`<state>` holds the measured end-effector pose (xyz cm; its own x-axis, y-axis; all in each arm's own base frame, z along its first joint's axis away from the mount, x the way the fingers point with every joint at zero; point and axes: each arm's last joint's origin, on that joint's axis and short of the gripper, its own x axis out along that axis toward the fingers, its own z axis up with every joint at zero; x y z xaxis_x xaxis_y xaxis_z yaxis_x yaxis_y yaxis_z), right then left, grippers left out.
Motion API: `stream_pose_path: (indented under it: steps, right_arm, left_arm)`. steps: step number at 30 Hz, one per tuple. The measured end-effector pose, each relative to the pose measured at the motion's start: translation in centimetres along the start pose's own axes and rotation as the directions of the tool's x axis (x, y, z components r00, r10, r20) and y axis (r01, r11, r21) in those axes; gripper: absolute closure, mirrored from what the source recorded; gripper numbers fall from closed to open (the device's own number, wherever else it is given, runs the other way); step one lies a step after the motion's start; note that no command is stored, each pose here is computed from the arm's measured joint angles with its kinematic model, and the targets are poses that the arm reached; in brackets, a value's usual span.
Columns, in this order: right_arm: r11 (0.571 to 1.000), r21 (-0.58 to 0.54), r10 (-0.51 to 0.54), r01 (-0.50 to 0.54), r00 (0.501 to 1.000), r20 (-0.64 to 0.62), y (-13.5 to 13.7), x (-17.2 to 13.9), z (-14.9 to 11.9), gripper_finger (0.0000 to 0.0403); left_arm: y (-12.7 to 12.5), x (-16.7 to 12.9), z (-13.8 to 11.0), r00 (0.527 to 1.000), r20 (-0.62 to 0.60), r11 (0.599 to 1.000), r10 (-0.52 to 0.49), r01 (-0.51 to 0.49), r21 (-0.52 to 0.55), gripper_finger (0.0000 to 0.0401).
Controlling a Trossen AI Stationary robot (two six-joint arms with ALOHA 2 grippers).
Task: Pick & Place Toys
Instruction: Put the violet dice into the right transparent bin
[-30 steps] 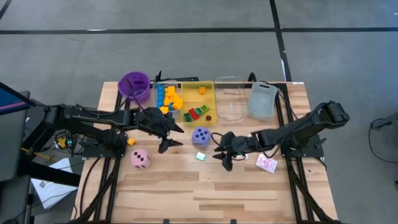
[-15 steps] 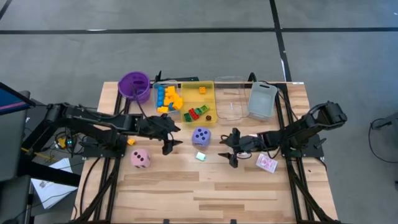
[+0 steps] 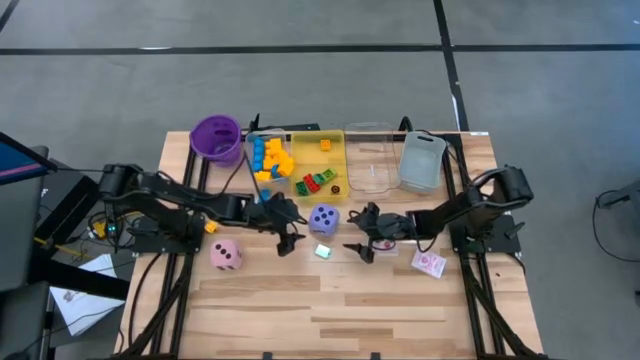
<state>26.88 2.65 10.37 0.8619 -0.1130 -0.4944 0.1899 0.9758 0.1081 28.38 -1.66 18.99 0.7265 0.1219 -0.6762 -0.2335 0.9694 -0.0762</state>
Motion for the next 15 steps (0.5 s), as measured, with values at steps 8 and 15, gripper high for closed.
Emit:
stream_pose_path:
  steps: [8, 15]
  right_arm:
    - [0.999, -0.026, -0.026, 0.024, 0.998, -0.051, -0.3, 2.2, -1.5, 0.0009]
    - [0.998, -0.027, -0.062, 0.061, 0.997, -0.035, -0.6, 3.8, -1.9, 0.0009]
  left_arm:
    - [-0.1, 3.0, -1.9, 0.992, -0.123, 1.0, -0.012, 0.015, 0.017, 0.0105]
    - [0.0, 3.6, -2.4, 0.989, -0.149, 1.0, -0.003, 0.005, 0.018, 0.0105]
